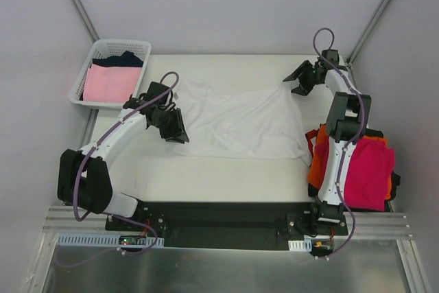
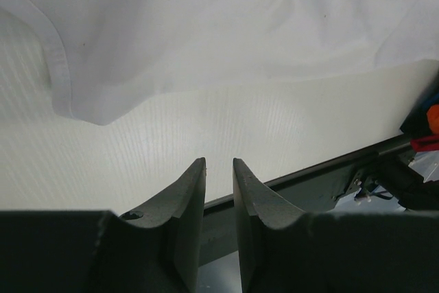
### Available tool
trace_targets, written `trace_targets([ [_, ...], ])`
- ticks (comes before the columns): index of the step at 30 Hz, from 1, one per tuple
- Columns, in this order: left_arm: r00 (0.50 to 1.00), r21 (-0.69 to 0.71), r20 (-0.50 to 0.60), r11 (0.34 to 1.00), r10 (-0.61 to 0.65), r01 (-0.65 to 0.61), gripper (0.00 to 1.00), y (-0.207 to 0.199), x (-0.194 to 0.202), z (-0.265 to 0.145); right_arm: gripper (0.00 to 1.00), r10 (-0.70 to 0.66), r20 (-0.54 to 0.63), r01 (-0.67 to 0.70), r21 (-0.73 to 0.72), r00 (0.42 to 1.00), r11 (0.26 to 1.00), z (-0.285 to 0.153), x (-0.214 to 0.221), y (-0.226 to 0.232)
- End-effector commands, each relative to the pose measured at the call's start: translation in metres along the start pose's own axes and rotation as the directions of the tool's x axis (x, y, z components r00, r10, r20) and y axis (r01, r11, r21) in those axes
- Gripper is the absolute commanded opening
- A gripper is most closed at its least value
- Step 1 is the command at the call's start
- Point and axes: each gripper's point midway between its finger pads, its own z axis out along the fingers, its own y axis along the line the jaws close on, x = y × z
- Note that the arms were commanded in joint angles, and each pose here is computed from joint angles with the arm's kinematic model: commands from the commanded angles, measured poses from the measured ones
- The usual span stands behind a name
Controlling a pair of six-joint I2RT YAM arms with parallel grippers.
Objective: Fold and stack the t-shirts
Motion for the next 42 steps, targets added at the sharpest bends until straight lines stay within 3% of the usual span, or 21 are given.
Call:
trace_targets([
  [1, 0.999, 0.021, -0.005, 0.999, 0.034, -0.033, 0.23, -0.007, 0.002, -0.007, 0.70, 0.039, 0.009, -0.040, 0.019, 0.999, 0.999, 0.009, -0.001, -0.005],
  [4, 0.999, 0.026, 0.006, 0.999, 0.035, -0.035, 0.24, -0.009, 0.000, -0.010, 0.79, 0.031, 0.046, -0.033, 0.039, 0.998, 0.999, -0.005, -0.001, -0.011],
  [10, 0.998, -0.016, 0.040, 0.999, 0.038, -0.037, 0.29, -0.007, -0.016, -0.009, 0.79, -0.007, 0.084, 0.007, 0.001, 0.996, 1.000, -0.062, 0.014, 0.012],
  [14, 0.999, -0.143, 0.040, 0.990, -0.004, 0.009, 0.29, 0.017, -0.009, -0.011, 0.78, -0.069, 0.003, 0.069, -0.023, 0.998, 0.997, -0.089, 0.077, 0.023],
  [18, 0.992, -0.283, 0.007, 0.951, -0.126, 0.123, 0.34, 0.064, 0.020, -0.009, 0.78, -0.116, -0.147, 0.122, 0.029, 0.982, 0.992, -0.100, 0.164, -0.005],
  [21, 0.972, -0.292, 0.004, 0.930, -0.233, 0.224, 0.34, 0.088, 0.033, -0.002, 0.78, -0.140, -0.201, 0.148, 0.026, 0.969, 0.989, -0.108, 0.203, -0.011],
  [28, 0.959, -0.283, 0.039, 0.918, -0.279, 0.279, 0.34, 0.103, 0.019, 0.016, 0.78, -0.193, -0.338, 0.218, 0.038, 0.921, 0.975, -0.110, 0.278, -0.021],
  [42, 0.978, -0.155, 0.039, 0.966, -0.206, 0.209, 0.34, 0.088, -0.028, 0.058, 0.77, -0.273, -0.414, 0.304, 0.008, 0.868, 0.953, -0.105, 0.318, 0.008],
])
